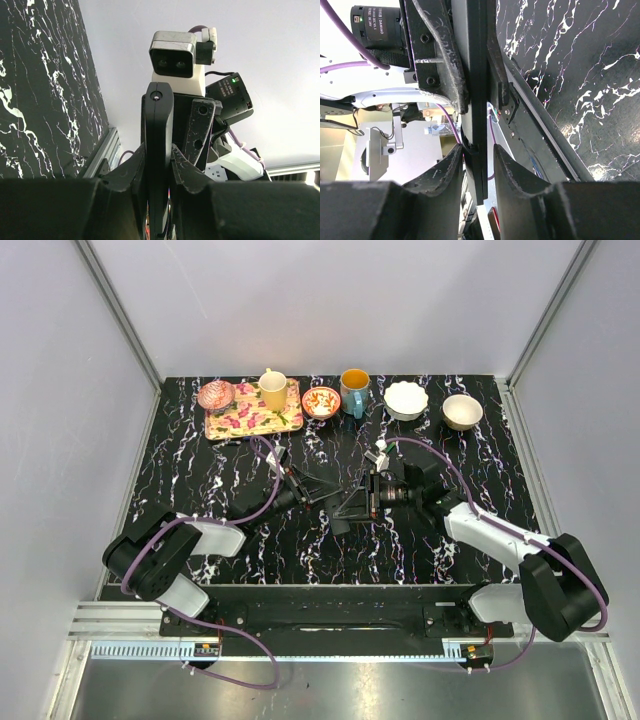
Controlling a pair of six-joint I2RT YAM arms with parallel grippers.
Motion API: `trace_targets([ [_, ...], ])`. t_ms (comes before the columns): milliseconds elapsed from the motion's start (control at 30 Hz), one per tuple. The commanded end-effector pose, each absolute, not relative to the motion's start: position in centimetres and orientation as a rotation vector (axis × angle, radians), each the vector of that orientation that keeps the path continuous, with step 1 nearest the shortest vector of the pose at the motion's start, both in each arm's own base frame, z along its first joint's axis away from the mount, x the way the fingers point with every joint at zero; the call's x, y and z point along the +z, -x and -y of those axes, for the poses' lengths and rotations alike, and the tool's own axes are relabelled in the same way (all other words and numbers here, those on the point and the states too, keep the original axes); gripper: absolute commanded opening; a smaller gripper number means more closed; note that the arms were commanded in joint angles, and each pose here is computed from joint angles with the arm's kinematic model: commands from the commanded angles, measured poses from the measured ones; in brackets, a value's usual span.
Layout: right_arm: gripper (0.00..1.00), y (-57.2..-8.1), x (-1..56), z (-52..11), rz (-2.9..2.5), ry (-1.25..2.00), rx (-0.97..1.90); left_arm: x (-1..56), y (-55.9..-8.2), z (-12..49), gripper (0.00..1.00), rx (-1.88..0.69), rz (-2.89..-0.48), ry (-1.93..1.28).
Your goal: Load the batteries into the remote control
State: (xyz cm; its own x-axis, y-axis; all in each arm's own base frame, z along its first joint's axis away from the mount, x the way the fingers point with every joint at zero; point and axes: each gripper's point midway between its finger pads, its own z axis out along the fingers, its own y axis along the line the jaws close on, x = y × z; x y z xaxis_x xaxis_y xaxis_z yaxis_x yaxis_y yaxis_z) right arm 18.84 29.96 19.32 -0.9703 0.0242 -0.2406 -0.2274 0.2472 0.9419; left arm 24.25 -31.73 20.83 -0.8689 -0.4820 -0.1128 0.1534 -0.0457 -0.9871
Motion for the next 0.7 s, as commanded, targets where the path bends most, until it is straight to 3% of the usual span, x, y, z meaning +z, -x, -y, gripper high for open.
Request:
trace_targets([
  [0,0.32,-19.1,18.8,-29.9,-2.316,0.197,1.777,25.8,-23.7,31.8,0.00,-2.047,-1.636,0.224],
  [433,0.06,-20.5,19.1,-30.4,-2.302,0.138,1.766,25.8,-20.5,33.4,0.00,-2.133,-1.698,0.096],
  [667,0.04,-21.5,19.9,-30.6,-2.277,0.114,1.759,25.5,-18.8,33.5,0.00,-2.170,-1.721,0.043],
])
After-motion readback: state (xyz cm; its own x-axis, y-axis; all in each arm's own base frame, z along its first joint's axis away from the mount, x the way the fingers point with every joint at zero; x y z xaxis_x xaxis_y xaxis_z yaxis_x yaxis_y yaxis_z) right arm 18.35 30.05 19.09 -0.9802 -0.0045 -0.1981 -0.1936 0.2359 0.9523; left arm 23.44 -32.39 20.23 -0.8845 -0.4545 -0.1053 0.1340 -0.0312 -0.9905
